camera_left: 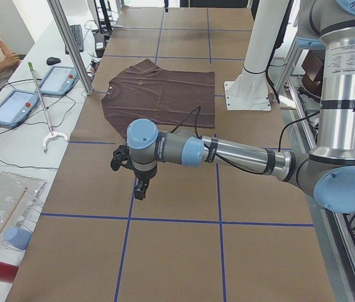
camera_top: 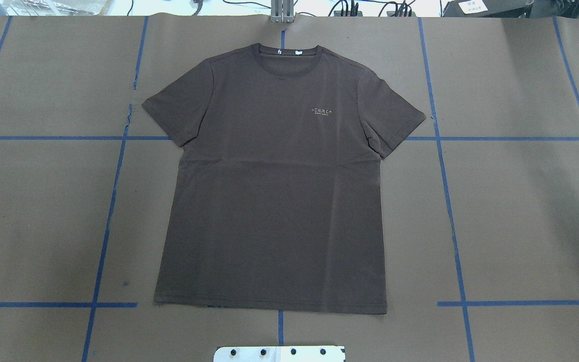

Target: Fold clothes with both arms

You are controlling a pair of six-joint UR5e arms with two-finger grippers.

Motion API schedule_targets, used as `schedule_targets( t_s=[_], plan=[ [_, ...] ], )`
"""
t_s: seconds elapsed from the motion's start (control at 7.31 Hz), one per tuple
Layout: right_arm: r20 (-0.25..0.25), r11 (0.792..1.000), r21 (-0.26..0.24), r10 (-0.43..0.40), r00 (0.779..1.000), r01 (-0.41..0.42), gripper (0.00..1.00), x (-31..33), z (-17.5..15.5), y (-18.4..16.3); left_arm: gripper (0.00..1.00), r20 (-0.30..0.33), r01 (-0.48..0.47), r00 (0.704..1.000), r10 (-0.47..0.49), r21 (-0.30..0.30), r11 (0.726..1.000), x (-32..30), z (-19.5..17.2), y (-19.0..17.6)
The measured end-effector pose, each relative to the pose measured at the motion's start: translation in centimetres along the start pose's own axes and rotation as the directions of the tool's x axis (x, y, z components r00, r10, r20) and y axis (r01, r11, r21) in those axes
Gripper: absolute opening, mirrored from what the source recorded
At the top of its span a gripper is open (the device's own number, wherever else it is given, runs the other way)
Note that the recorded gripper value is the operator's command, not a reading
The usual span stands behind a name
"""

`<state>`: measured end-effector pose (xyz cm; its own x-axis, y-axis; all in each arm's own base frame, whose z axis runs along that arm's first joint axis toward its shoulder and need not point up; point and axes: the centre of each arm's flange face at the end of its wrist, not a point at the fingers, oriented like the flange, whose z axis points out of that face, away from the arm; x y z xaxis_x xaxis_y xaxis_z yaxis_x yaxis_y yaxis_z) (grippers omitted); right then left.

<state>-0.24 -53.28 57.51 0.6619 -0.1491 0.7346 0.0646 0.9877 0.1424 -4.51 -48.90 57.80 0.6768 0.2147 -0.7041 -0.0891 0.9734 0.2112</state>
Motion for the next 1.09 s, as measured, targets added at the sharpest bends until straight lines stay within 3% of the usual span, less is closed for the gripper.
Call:
schedule_targets(
  t_s=[0.27,0.41,0.68,0.96,1.09],
  plan=[
    [-0.072,1.000,0.004,0.026,0.997,-0.026,1.00,1.7,-0.3,0.7,1.00,-0.002,0.010,1.000,-0.010,-0.011,1.000,0.0,0.2,0.5],
    [-0.081,0.999,-0.004,0.035,0.996,-0.036,1.00,2.2,0.1,1.4,1.00,-0.001,-0.004,1.000,0.004,-0.017,1.000,0.8,0.4,0.5],
    [-0.054,0.999,-0.032,0.033,0.998,-0.035,1.00,2.3,1.7,2.1,1.00,0.002,-0.034,0.999,0.034,-0.037,0.999,2.0,1.5,0.2],
    [0.006,0.995,-0.034,-0.098,0.995,0.098,1.00,-2.4,5.5,0.8,1.00,0.018,-0.052,0.998,0.053,-0.030,0.998,2.5,1.8,-0.5],
    [0.027,0.993,-0.020,-0.117,0.993,0.117,1.00,-6.1,7.2,-1.3,1.00,0.019,-0.072,0.997,0.072,-0.013,0.997,2.8,1.8,-0.8]
  ],
)
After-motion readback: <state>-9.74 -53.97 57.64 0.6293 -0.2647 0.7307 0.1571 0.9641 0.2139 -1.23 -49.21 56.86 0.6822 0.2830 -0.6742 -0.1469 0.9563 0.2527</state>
